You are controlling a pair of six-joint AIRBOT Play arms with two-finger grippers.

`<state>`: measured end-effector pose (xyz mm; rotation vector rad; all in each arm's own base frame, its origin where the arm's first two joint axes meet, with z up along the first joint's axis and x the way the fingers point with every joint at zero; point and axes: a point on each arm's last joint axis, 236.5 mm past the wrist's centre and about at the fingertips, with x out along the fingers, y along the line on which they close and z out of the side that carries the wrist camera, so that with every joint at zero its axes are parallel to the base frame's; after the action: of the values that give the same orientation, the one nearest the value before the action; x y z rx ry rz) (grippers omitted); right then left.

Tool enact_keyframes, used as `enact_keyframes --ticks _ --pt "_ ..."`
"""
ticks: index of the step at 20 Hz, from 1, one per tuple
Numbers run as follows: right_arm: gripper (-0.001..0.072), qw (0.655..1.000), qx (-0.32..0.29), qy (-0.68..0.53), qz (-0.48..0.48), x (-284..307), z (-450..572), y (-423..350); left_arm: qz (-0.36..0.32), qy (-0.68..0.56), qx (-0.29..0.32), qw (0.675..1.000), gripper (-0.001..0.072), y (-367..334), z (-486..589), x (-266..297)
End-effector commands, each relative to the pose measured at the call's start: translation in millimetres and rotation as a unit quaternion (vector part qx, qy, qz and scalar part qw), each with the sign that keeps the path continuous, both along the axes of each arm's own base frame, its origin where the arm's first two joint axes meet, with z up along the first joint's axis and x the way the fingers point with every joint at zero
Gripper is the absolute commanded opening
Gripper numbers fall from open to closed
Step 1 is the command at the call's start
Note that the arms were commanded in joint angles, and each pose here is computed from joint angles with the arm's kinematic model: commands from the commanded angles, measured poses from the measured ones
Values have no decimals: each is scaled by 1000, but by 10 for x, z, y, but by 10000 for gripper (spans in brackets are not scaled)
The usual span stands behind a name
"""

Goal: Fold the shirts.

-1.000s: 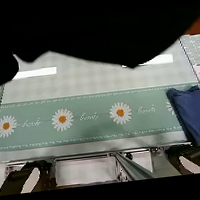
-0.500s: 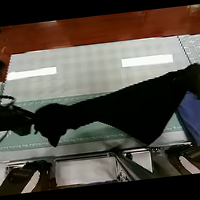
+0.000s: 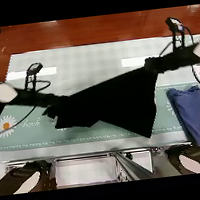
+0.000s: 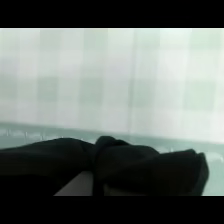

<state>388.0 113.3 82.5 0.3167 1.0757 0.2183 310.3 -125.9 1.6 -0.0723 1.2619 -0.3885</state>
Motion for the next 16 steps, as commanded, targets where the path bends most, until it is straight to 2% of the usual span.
enact_keyframes --ticks 1,2,4,6,7,9,10,14,16 --pt "519 996 87 16 -24 613 -163 46 10 7 -11 1000 718 -132 -87 502" --pt "621 993 111 21 -18 677 -115 42 6 11 -3 1000 703 -81 -19 591" --pt "619 991 125 39 -13 645 9 -184 16 3 36 999 703 263 191 723" --pt "618 994 85 75 -7 351 -4 -646 61 6 51 997 703 736 371 682" --pt "618 993 45 107 -16 124 -98 -952 91 15 41 995 703 934 394 572" --pt "618 987 -8 153 -54 -305 -313 -1392 137 45 -8 989 703 1075 255 228" --pt "618 985 -2 157 -74 -455 -425 -1447 148 64 -44 986 703 1016 131 22" --pt "617 979 86 155 -99 -1003 -987 -980 172 132 -180 960 703 437 -351 -615" --pt "617 974 114 165 -102 -1242 -1203 -778 184 157 -218 945 703 269 -536 -755"
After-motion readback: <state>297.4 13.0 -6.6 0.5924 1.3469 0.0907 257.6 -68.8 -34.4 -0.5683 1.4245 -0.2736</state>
